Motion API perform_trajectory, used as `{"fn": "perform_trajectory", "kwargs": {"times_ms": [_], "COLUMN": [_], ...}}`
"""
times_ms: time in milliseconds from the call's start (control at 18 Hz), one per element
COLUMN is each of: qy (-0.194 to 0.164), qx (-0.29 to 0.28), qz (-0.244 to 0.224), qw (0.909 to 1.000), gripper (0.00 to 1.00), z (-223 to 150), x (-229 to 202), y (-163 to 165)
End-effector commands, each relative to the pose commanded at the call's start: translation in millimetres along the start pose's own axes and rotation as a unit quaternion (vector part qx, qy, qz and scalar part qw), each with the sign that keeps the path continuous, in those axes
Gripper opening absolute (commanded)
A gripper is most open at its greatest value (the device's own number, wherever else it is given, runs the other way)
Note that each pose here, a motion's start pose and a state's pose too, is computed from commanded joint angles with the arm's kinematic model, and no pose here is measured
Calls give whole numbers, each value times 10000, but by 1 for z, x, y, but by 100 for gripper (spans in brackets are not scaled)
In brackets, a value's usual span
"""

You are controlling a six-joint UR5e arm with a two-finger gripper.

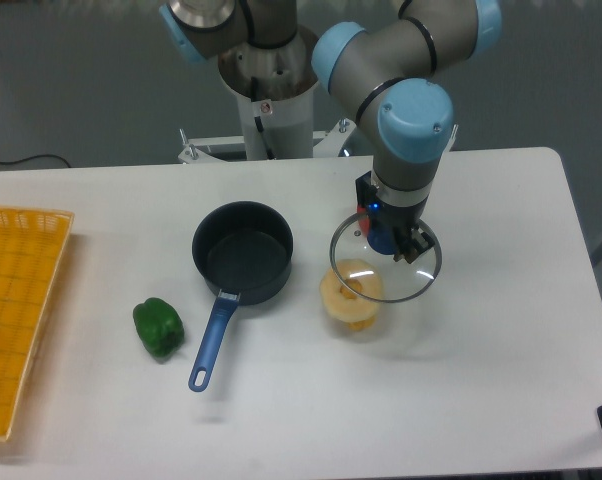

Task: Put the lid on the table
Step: 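Carry the clear glass lid away from the yellow cup, lifting it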

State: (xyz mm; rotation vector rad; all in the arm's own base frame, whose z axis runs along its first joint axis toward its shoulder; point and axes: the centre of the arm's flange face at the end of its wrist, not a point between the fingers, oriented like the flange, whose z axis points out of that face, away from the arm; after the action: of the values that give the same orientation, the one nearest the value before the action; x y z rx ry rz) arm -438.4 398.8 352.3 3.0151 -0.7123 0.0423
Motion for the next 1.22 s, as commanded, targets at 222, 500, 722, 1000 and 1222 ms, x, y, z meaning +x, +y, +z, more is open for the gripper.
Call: {"fn": "perform_trajectory", "kwargs": {"times_ms": [222,500,722,1000,1222], "qy": [41,144,164,61,23], "qx": [-6,-273,-262,-257,-251], "qz": [-75,-197,-311,-379,-481], "qw": [10000,9993,9990,9989,9985], "gripper": [56,56,56,56,56], "z": [3,13,16,26,30], "x": [1,4,1,-10,-17], "y": [11,29,38,45,60]}}
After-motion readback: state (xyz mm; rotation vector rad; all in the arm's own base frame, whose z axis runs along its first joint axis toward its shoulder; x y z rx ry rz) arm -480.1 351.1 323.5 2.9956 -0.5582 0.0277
